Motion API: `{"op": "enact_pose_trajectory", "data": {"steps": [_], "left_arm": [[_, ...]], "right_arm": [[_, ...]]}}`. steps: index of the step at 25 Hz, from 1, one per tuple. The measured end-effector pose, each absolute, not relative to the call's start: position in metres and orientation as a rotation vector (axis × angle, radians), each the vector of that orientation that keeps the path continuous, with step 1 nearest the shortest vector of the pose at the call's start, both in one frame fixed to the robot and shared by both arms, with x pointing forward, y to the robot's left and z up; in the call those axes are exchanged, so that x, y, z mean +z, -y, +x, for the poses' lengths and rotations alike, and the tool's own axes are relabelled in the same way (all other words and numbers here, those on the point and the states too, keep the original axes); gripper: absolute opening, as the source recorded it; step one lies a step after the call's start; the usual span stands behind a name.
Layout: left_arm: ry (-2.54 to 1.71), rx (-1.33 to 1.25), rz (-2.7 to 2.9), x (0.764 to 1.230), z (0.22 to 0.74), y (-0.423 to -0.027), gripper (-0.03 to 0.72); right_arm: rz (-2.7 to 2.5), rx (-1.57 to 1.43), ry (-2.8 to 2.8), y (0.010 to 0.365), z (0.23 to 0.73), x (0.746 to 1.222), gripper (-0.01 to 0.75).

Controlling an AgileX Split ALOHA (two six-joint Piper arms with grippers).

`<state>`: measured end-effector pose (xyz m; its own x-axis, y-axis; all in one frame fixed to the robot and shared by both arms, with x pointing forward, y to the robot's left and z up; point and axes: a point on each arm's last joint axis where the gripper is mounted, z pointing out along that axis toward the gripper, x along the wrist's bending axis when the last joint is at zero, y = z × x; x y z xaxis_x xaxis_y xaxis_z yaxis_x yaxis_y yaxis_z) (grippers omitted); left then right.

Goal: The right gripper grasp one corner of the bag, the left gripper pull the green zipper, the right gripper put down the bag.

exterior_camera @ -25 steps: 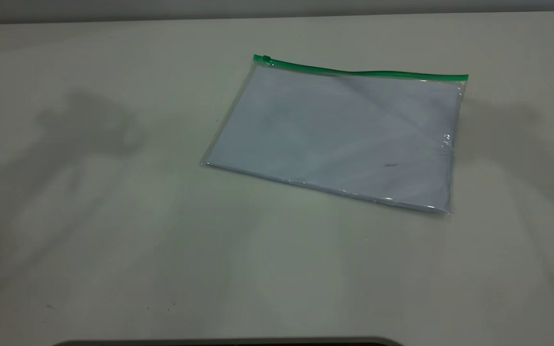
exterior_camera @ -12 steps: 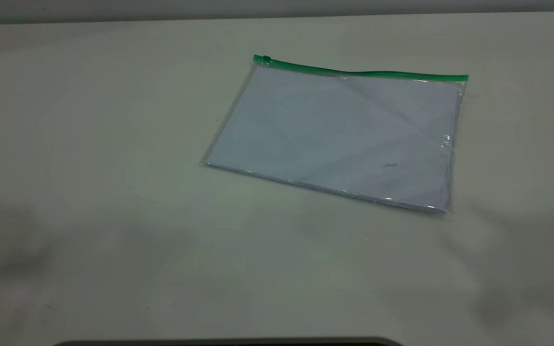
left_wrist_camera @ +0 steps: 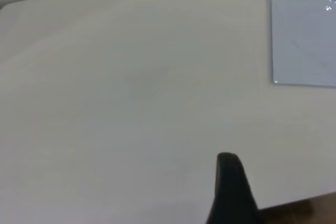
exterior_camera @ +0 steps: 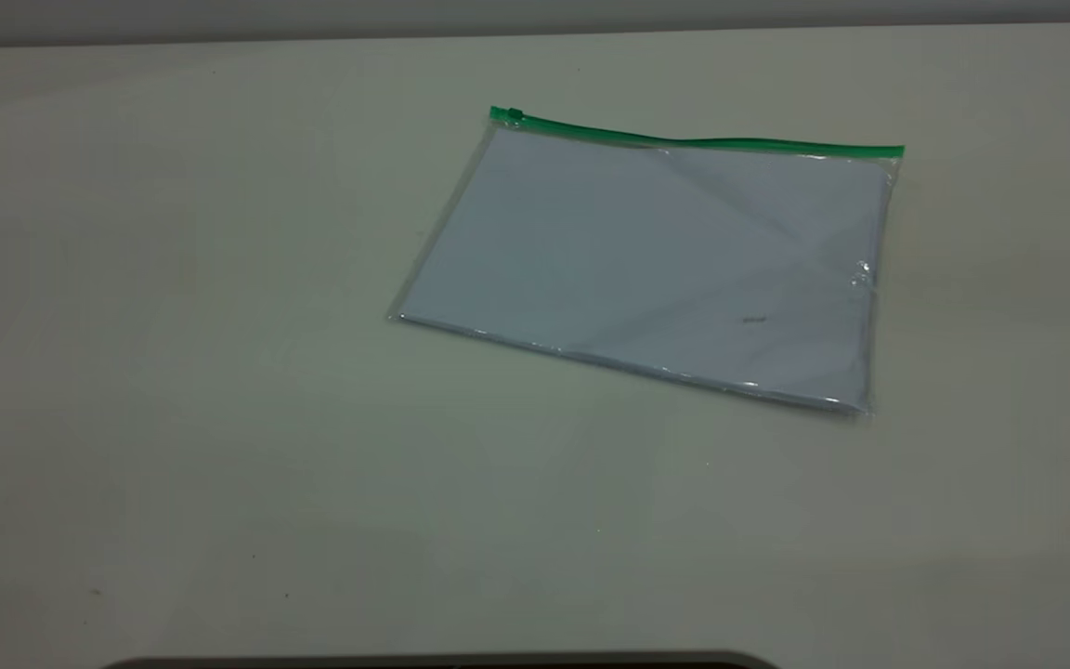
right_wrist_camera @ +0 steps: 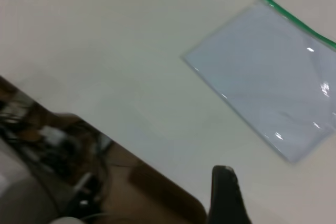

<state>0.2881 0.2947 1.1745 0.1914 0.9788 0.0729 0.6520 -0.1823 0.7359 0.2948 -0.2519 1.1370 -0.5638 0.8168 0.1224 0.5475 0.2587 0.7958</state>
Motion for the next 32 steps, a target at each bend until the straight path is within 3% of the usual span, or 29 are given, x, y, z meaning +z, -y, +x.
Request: {"op": "enact_pose_trajectory", "data": {"steps": [7, 14, 24, 32], "left_arm": [[-1.52, 0.754, 1.889, 1.124, 0.251, -0.298, 0.555], [-1.539, 0.741, 1.879, 1.085, 0.236, -0.3, 0.555], [-1.59, 0.667, 1.935, 1.042, 0.238, -0.299, 0.555], [-1.565, 0.63, 1.951, 1.034, 0.241, -0.296, 0.555]], "right_arm": [[1.251, 1.077, -2.017, 0.266, 0.235, 1.089, 0.557], [1.305, 0.992, -1.912, 0.276, 0.223, 1.046, 0.557], [1.263, 1.013, -1.921, 0.279, 0.226, 1.043, 0.557], [1.251, 1.02, -1.93, 0.279, 0.226, 1.043, 0.557]]}}
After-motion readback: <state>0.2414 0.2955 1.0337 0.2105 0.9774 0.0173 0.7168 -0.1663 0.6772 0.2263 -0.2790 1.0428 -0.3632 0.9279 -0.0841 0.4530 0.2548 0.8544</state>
